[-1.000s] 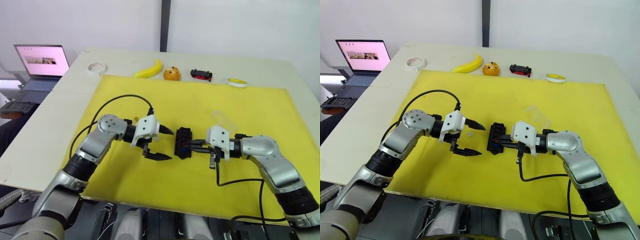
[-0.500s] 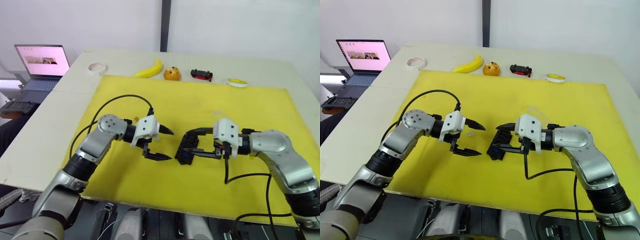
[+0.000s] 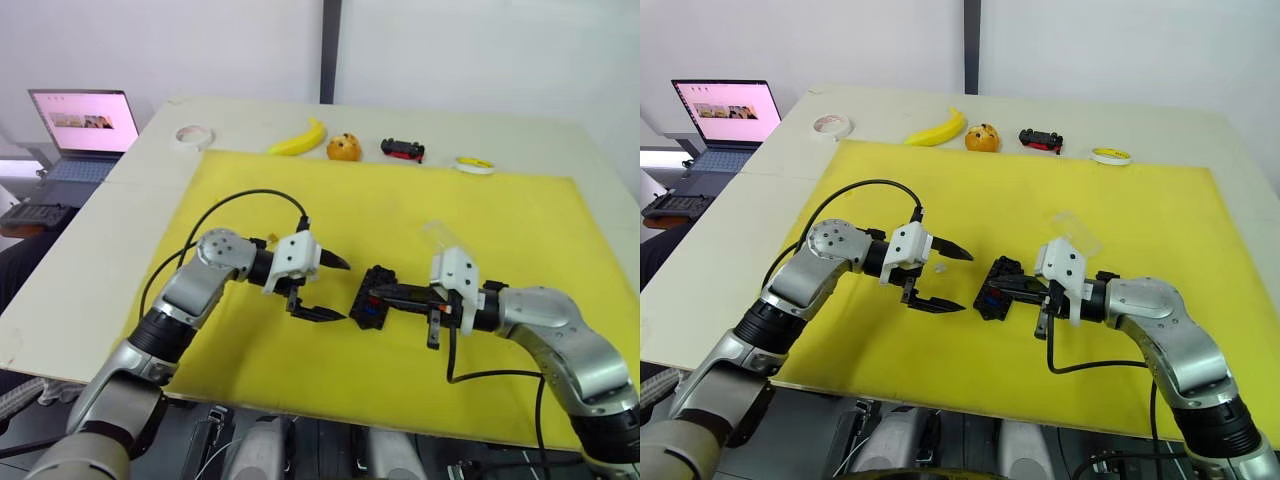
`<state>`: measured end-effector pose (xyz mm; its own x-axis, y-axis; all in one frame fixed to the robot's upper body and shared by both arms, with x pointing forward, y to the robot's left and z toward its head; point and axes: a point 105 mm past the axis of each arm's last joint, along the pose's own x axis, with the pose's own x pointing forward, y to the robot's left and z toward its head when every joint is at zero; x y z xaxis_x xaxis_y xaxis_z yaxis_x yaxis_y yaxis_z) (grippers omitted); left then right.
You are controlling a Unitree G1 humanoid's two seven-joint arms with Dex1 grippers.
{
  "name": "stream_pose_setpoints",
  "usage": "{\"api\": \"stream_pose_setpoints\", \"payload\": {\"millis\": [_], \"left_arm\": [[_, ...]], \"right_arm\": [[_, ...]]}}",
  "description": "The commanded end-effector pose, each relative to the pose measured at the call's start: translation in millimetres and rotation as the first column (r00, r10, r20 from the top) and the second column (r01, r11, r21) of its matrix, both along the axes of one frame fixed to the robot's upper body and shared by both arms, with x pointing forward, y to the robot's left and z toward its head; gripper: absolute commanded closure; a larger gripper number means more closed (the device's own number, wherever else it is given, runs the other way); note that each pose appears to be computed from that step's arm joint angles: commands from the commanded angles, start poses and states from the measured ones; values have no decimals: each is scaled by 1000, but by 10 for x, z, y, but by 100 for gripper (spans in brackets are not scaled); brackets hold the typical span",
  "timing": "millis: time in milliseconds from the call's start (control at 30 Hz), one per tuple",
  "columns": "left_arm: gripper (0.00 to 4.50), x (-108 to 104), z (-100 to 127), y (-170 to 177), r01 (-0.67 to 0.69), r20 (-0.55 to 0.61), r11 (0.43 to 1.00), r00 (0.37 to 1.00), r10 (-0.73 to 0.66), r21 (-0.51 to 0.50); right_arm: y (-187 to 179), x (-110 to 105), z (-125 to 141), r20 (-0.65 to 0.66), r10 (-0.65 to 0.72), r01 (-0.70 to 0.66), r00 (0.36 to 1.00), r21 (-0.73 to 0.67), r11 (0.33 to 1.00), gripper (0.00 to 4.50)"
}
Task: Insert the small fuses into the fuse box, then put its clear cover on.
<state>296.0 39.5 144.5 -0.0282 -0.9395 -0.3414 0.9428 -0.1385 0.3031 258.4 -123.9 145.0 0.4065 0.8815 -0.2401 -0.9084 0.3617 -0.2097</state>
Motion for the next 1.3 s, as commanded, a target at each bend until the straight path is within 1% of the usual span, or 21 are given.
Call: {"api": "stream_pose_setpoints", "payload": {"millis": [33, 300, 500, 733, 767, 867, 933, 1000, 1067, 1167, 1200, 1267, 1300], "left_arm": [[0, -13, 107, -20, 21, 46, 999, 999, -20, -25], [0, -18, 116, -42, 27, 47, 999, 999, -26, -27], [0, -23, 121, -50, 29, 47, 999, 998, -27, -29], [0, -14, 127, -44, 23, 47, 999, 999, -22, -28], [0, -12, 127, -42, 21, 47, 999, 999, -19, -29], [0, -1, 142, -1, -9, 37, 999, 999, 10, -41], [0, -20, 193, 149, -75, 8, 995, 997, 76, -70], [0, -47, 228, 297, -144, -20, 986, 990, 143, -90], [0, -85, 249, 496, -238, -62, 966, 971, 232, -105], [0, -124, 276, 810, -404, -144, 907, 911, 386, -123], [0, -128, 280, 943, -468, -177, 874, 878, 444, -129], [0, -156, 262, 1267, -601, -261, 789, 788, 558, -126], [0, -177, 256, 1357, -636, -284, 762, 758, 587, -122]], "right_arm": [[47, -26, 77, 35, 3, -4, 999, 28, 1000, 445], [34, 1, -105, -5, -35, 35, 999, -13, 999, 445], [-26, 3, -329, -44, -66, 60, 997, -115, 992, 445], [-21, 35, -299, -35, -75, 71, 997, -110, 991, 445], [-11, 31, -265, -27, -71, 68, 997, -97, 993, 445], [39, -8, -45, -9, -53, 53, 999, -11, 999, 445], [-20, -74, 227, 29, -66, 64, 997, 54, 996, 445], [-126, -99, 373, 46, -108, 105, 993, 78, 991, 445], [-334, -86, 436, 55, -191, 187, 980, 65, 980, 445], [-737, -70, 420, 45, -330, 330, 943, 13, 944, 445], [-903, -75, 389, 40, -379, 380, 924, -15, 925, 421], [-1268, -113, 329, 31, -479, 480, 877, -67, 875, 366], [-1374, -133, 315, 29, -505, 506, 862, -80, 859, 320]]}}
